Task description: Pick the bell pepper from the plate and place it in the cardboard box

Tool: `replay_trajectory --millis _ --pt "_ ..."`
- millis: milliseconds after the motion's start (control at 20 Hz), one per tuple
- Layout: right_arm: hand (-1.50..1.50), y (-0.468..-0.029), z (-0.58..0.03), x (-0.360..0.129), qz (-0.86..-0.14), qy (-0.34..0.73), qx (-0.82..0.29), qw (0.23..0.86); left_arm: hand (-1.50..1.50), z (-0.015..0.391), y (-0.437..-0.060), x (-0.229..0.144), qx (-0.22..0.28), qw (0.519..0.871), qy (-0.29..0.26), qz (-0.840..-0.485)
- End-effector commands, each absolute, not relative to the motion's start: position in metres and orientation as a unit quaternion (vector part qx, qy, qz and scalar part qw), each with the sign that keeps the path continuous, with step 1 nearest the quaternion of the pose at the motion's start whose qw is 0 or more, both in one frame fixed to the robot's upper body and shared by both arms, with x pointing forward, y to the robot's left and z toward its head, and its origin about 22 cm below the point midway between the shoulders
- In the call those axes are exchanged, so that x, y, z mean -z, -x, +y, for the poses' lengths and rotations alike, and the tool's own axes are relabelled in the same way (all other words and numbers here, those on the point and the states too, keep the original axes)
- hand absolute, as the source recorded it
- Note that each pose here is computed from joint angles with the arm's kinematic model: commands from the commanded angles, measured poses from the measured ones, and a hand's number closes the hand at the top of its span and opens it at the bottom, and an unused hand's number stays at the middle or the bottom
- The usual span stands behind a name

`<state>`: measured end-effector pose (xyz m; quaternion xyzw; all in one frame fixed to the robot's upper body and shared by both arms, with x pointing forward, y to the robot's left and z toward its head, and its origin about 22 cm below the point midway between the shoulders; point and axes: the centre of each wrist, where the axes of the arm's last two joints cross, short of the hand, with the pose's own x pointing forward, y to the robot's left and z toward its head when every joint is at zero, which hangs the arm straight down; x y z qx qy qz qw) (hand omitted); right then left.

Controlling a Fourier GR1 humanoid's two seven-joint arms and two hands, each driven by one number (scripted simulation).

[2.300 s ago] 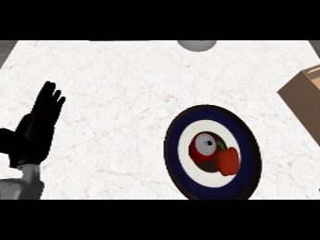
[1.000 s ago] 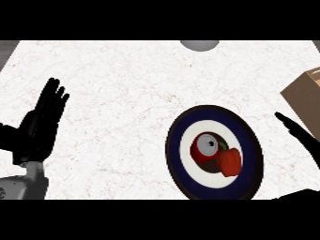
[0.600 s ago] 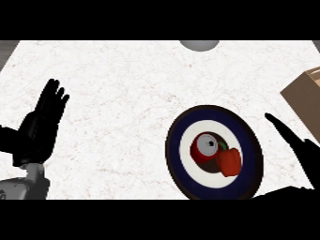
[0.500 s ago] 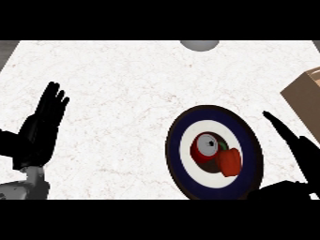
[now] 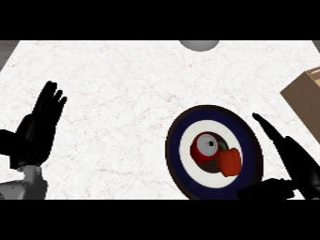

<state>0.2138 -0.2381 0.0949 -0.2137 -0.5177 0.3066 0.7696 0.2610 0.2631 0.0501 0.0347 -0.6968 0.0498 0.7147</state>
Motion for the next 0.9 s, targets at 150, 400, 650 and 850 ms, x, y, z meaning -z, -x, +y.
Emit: replay_trajectory --millis 150,400,650,850 --pt "-1.50 -0.222 -0.242 -0.084 -0.500 0.241 -0.311 0.771 0.00 0.271 -0.255 -0.057 -0.044 0.713 -0.035 -0.699" --pt "-1.50 -0.213 -0.208 -0.070 -0.498 0.242 -0.316 0.771 0.00 0.256 -0.266 -0.052 -0.045 0.717 -0.029 -0.695" --pt "-1.50 -0.212 -0.223 -0.049 -0.497 0.230 -0.317 0.774 0.00 0.271 -0.258 -0.052 -0.057 0.714 -0.027 -0.697" --pt "-1.50 -0.224 -0.218 -0.060 -0.496 0.217 -0.329 0.774 0.00 0.260 -0.251 -0.041 -0.047 0.720 -0.028 -0.692"
